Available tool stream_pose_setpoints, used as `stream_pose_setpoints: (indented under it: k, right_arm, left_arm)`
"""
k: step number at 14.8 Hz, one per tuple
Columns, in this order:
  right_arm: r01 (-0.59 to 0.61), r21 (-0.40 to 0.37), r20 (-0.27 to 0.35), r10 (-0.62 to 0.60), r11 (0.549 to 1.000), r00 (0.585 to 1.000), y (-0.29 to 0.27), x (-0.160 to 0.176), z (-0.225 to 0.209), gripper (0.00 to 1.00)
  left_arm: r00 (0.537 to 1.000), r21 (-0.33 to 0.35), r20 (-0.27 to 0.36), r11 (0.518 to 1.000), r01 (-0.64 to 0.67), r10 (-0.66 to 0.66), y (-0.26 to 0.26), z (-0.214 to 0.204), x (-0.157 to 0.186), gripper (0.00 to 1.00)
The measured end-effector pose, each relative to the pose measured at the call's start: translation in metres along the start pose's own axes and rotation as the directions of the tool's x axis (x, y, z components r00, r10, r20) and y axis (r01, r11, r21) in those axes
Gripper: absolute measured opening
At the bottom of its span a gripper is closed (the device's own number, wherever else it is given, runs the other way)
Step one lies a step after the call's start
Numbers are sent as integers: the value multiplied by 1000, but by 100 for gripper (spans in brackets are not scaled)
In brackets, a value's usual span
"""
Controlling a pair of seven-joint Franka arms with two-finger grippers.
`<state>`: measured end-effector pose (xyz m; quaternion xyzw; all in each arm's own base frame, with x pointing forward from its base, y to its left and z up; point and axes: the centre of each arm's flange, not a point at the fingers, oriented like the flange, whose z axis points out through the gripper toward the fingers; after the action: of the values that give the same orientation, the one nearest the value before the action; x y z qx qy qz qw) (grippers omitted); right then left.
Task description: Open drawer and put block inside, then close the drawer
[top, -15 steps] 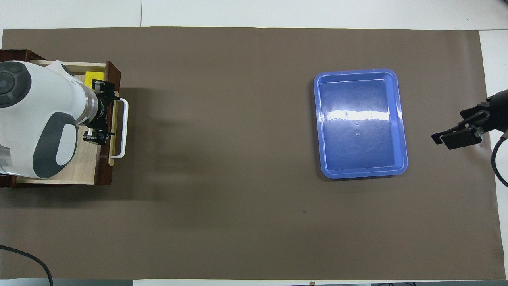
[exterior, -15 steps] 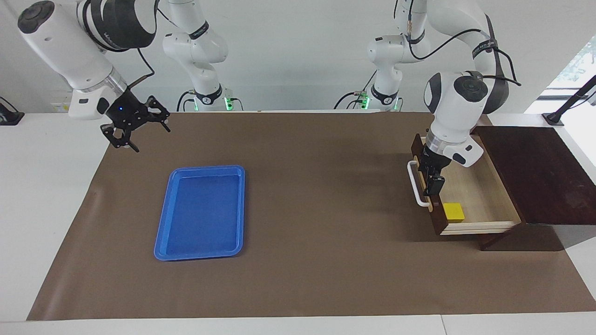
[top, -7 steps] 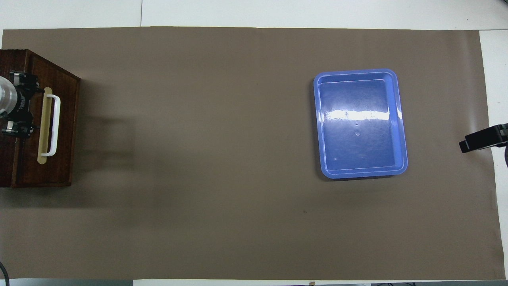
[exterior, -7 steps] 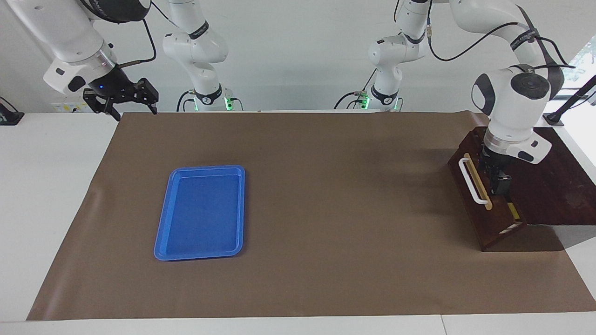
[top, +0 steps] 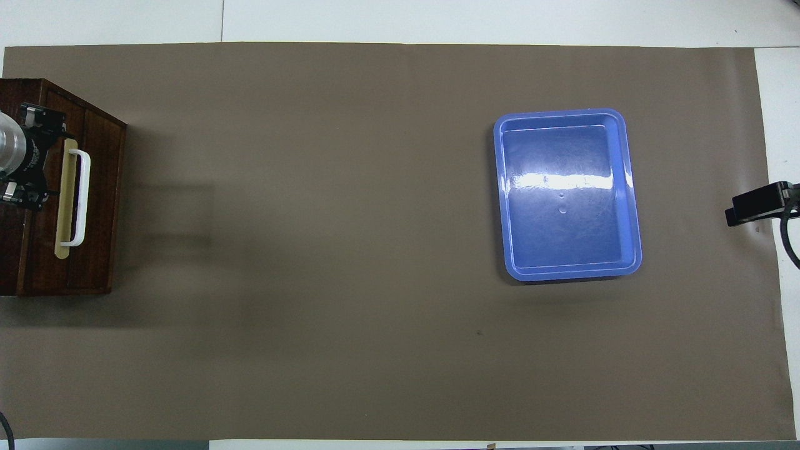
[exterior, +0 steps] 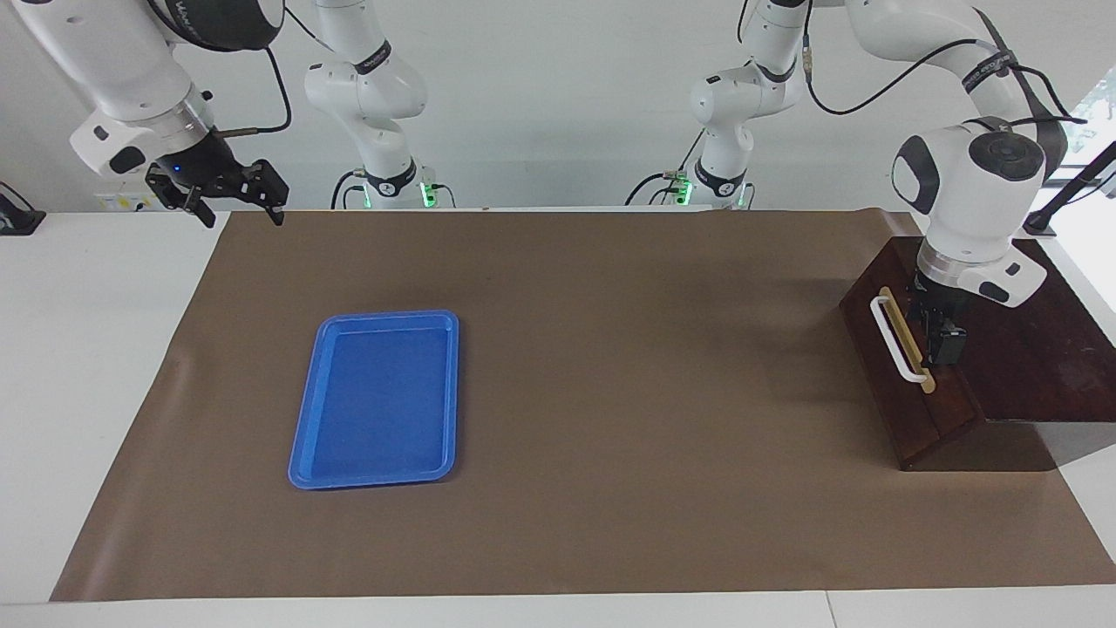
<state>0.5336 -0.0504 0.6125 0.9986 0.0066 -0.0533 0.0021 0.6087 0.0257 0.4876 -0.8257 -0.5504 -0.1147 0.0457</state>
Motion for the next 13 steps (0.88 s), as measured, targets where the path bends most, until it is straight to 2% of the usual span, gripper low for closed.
stream_pose_setpoints:
  k: [2,4,6,9,11,13]
  right_arm:
    - [-3,-1,-8,3,1000,1000,2,5,6,100]
    - [-3,-2,-9,3,1000,1000,2,8,8,100]
    - [-3,-12,-15,2,1000,1000,3,11,11,100]
    - [-3,-14,-14,2,1000,1000,4,13,13,100]
    - [-3,-15,-16,2,1000,1000,4,13,13,100]
    - [-3,-15,-16,2,1000,1000,4,13,13,100]
  left_arm:
    - [975,-29,64,977,-209,211,-3,-37,-12,100]
    - [910,-52,114,917,-395,398,-20,-72,-11,100]
    - [809,-45,169,824,-565,564,-37,-91,-12,100]
    - [618,-59,252,650,-758,744,-47,-95,-25,100]
    - [532,-78,272,569,-818,802,-44,-96,-39,100]
    - [466,-95,292,510,-855,835,-39,-94,-55,100]
